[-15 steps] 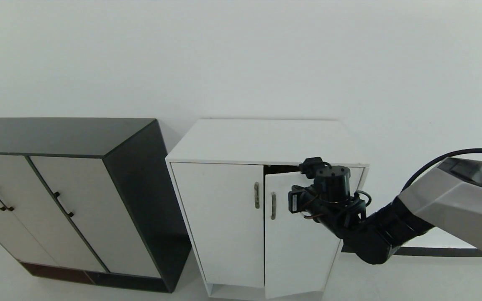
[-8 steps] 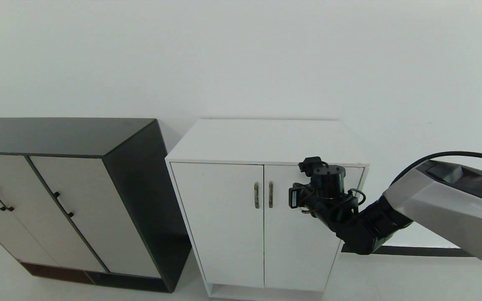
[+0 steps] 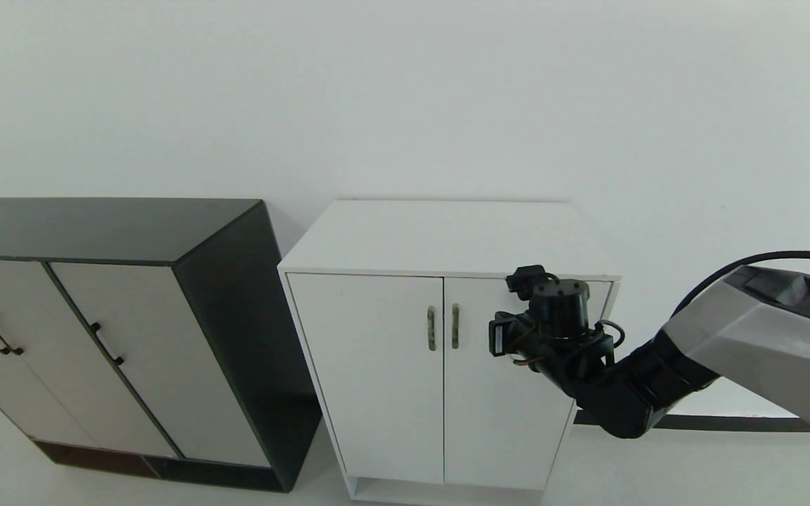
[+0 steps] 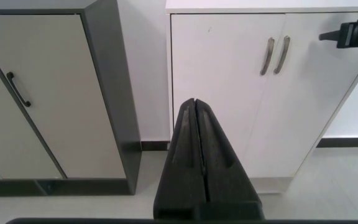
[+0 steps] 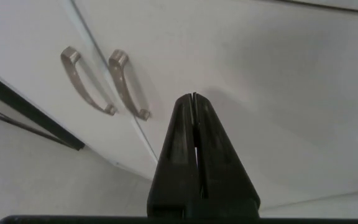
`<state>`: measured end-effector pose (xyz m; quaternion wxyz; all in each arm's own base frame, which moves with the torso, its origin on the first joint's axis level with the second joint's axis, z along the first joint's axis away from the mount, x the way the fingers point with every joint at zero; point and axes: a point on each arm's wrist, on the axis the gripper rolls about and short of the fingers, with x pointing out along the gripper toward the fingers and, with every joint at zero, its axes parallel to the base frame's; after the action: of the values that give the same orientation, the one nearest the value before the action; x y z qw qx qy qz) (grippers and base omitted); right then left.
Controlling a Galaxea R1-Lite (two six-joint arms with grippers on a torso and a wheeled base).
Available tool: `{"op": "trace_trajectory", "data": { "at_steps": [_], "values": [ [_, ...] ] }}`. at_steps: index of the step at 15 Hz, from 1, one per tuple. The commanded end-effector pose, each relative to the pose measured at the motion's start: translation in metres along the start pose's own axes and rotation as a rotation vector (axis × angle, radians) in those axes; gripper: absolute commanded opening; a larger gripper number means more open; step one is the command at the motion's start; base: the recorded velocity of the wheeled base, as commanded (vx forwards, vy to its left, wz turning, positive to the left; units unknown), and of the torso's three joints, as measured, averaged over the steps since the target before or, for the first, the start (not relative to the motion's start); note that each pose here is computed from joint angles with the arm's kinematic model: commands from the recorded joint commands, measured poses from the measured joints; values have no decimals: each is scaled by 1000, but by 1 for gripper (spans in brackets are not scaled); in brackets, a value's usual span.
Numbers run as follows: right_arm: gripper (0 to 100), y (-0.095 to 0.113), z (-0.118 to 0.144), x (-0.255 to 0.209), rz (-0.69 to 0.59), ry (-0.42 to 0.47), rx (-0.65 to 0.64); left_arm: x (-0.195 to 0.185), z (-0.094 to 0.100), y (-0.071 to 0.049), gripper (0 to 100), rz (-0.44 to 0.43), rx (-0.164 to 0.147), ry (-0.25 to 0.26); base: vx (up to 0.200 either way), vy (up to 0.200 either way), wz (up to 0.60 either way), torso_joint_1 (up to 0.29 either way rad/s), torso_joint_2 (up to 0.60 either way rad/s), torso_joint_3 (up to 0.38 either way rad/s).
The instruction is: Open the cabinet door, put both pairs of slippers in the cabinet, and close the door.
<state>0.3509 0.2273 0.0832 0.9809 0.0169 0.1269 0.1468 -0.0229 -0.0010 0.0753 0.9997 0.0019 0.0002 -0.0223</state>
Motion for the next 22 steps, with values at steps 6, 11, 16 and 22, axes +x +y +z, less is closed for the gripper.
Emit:
{"op": "trace_trajectory", "data": {
  "at_steps": [6,11,16,22],
  "values": [
    [0,-40,20,-149,-74,-9,-1,0,0,0,0,0,-1,1,0,0,0,0,0,0],
    [0,-74,6,-229,-159,-34,8,0,0,0,0,0,-4,1,0,0,0,0,0,0],
    [0,-99,-19,-307,-235,-19,-2,0,0,0,0,2,-2,1,0,0,0,0,0,0],
    [0,-120,-66,-377,-164,37,6,0,0,0,0,2,-1,1,0,0,0,0,0,0]
  ]
}}
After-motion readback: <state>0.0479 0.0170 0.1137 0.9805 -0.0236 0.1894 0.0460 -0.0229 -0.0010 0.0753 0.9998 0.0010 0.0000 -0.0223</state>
